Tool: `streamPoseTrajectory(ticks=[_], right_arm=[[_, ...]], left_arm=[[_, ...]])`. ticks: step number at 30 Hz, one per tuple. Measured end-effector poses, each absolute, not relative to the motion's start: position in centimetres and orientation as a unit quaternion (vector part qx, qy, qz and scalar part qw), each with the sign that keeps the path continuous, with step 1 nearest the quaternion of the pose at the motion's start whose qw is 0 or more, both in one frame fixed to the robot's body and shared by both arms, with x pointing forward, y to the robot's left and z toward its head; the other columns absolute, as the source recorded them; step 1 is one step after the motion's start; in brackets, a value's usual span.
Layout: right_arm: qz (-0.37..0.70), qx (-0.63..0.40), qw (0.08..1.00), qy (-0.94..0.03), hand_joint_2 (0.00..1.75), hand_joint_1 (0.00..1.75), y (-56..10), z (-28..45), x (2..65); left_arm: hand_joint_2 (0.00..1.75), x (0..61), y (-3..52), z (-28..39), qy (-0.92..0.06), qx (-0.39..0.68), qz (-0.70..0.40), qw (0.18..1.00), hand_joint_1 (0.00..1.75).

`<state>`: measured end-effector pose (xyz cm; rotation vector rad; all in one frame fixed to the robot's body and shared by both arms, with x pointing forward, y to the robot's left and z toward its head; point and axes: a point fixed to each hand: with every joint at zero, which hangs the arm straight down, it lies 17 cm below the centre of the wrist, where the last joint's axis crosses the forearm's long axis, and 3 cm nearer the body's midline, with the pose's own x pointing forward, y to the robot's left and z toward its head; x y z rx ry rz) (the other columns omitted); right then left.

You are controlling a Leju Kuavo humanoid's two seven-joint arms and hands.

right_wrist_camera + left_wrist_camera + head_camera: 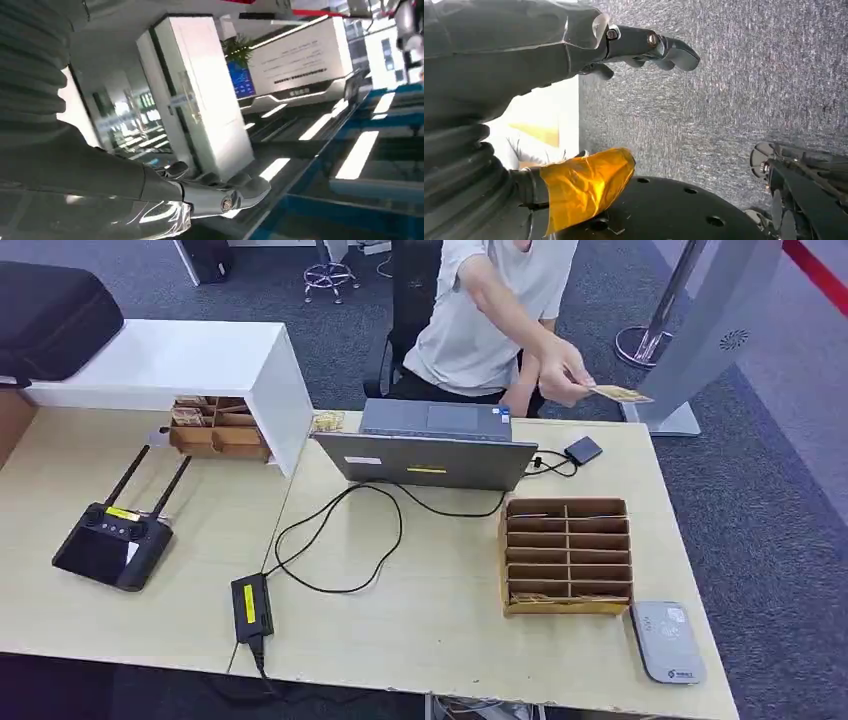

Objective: Pass the card to the sensor for recognition and then transmit it.

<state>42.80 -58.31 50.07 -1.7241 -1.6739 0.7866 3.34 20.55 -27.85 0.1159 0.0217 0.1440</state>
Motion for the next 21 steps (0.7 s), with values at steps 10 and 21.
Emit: streamPoseTrajectory(ticks=[10, 21], right_arm=[[0.417, -0.604, 0.284, -0.617, 1.75, 0.00, -46.4, 43.8, 52.6], [0.445, -0.543, 0.292, -0.650, 1.75, 0.00, -37.4, 38.9, 56.5]], left_arm=[[1.75, 3.4, 20.5, -27.9, 0.012, 0.055, 0.069, 0.996, 0.00], [1.75, 3.3, 20.7, -27.9, 0.014, 0.054, 0.066, 0.996, 0.00]])
